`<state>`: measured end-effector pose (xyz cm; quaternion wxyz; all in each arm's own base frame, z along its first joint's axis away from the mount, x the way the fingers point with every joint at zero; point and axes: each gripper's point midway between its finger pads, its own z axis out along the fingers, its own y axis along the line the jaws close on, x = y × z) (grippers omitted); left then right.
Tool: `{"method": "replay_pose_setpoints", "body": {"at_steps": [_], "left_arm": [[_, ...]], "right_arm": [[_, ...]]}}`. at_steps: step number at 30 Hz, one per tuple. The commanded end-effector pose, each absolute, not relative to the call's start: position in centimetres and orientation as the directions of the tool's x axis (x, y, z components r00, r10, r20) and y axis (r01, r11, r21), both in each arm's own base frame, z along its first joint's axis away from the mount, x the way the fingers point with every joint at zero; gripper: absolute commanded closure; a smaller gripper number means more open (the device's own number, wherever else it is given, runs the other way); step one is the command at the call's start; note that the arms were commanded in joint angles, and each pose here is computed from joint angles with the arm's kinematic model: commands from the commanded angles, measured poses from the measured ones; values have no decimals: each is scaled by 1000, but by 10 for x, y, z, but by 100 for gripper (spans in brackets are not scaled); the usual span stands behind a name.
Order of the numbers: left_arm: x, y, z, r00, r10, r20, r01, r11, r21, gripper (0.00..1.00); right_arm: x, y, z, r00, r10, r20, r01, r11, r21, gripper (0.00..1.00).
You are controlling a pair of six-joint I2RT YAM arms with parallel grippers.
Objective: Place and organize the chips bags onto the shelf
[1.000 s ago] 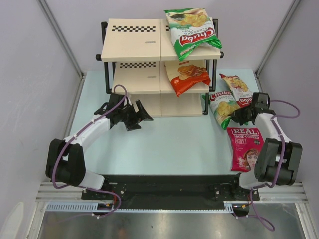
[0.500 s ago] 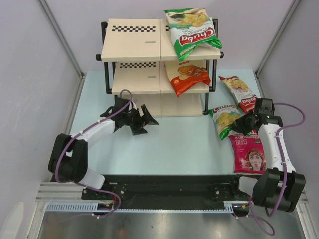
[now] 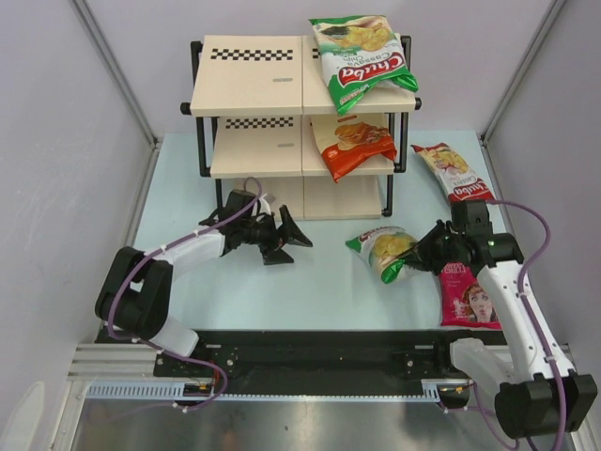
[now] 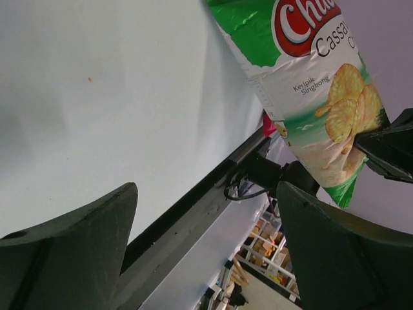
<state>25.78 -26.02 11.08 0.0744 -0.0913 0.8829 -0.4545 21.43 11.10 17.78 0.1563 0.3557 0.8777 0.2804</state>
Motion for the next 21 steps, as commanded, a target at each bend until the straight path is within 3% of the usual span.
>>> {"method": "replay_pose_setpoints", "body": {"at_steps": [1,5,11,12,14,18,21], "left_arm": [[242,-275,117,-985,-173,-2,-87,504,-859,5],[233,-282,112,-987,-155,49,-118,477,-871,5],[229,-290,114,-992,-119,49,-103,500,-860,4],[230,-290,114,-992,-119,44,-98,502,-859,4],[230,-290,114,-992,-120,42,-98,505,-857,5],[231,-290,112,-991,-121,48,-104,509,-854,4],[234,-292,113,-992,-121,39,-96,512,-853,4]], "right_arm": [[207,118,196,-674,730,-116,509,572,644,100],[225,130,193,-647,746,-157,475,555,682,100],[222,167,164,-665,745,-63,521,522,675,99],[219,174,163,-687,726,-45,513,527,677,90],[212,188,166,-725,689,-1,499,525,689,39],[214,181,190,-694,719,-20,468,472,747,19],[213,155,200,-639,769,-15,488,420,765,19]]}}
